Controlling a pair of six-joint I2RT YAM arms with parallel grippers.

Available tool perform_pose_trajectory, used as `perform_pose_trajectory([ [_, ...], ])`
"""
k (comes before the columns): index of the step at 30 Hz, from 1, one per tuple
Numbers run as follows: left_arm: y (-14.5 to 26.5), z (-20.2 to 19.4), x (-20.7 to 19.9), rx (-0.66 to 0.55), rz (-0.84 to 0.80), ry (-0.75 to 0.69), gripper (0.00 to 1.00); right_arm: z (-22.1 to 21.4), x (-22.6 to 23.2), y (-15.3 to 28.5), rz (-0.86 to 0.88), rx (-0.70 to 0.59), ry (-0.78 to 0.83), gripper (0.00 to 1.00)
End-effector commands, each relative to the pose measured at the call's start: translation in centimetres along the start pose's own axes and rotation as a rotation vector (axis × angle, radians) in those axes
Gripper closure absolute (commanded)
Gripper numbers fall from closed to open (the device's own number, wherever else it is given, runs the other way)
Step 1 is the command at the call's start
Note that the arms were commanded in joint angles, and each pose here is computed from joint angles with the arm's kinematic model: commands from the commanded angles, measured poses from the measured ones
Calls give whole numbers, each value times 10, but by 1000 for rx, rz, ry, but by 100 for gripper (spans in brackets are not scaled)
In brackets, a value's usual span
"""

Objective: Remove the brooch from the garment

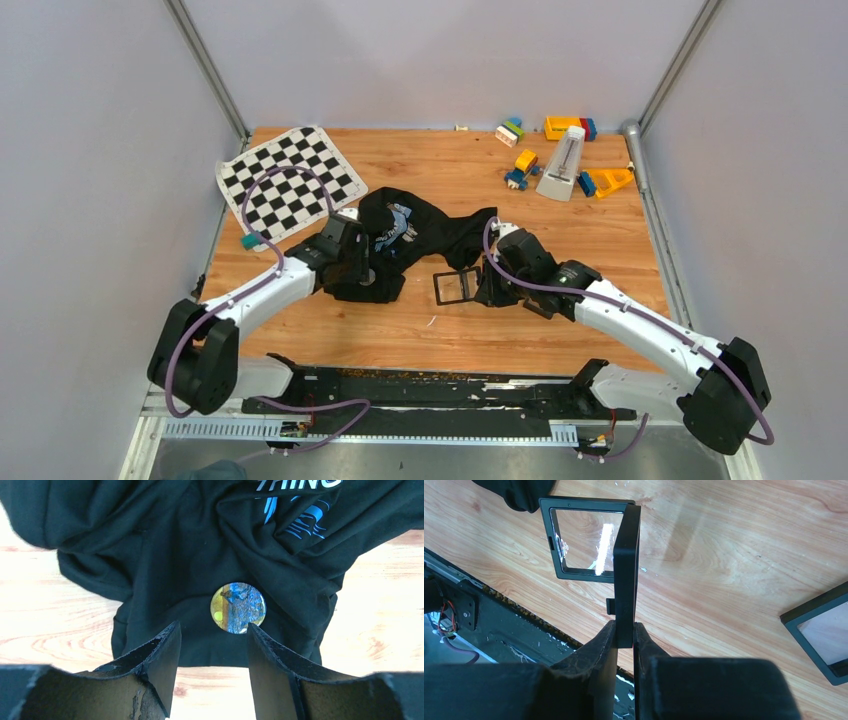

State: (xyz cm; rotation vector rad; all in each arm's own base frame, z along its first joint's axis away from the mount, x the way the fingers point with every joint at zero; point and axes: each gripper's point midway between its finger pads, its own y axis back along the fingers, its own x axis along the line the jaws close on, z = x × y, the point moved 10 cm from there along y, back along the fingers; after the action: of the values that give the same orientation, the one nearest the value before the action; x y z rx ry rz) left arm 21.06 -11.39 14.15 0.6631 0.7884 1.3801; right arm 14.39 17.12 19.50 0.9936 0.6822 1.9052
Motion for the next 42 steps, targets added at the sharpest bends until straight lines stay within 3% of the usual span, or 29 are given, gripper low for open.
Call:
perform_pose_trajectory([
  [1, -9, 16, -9, -2, -50, -29, 42, 8, 2, 6, 11, -31, 16, 100],
  [21, -40, 15, -19, 126, -81, -65, 35, 7, 4, -1, 39, 4, 21, 100],
  [32, -33, 19, -14, 138, -43, -83, 52, 11, 8, -1, 59, 7, 26, 100],
  [38, 2, 33, -12, 84, -48, -85, 55, 17, 11, -2, 65, 6, 32, 100],
  [42, 24, 39, -16, 31, -149, -74, 57, 19, 12, -7, 62, 22, 33, 100],
])
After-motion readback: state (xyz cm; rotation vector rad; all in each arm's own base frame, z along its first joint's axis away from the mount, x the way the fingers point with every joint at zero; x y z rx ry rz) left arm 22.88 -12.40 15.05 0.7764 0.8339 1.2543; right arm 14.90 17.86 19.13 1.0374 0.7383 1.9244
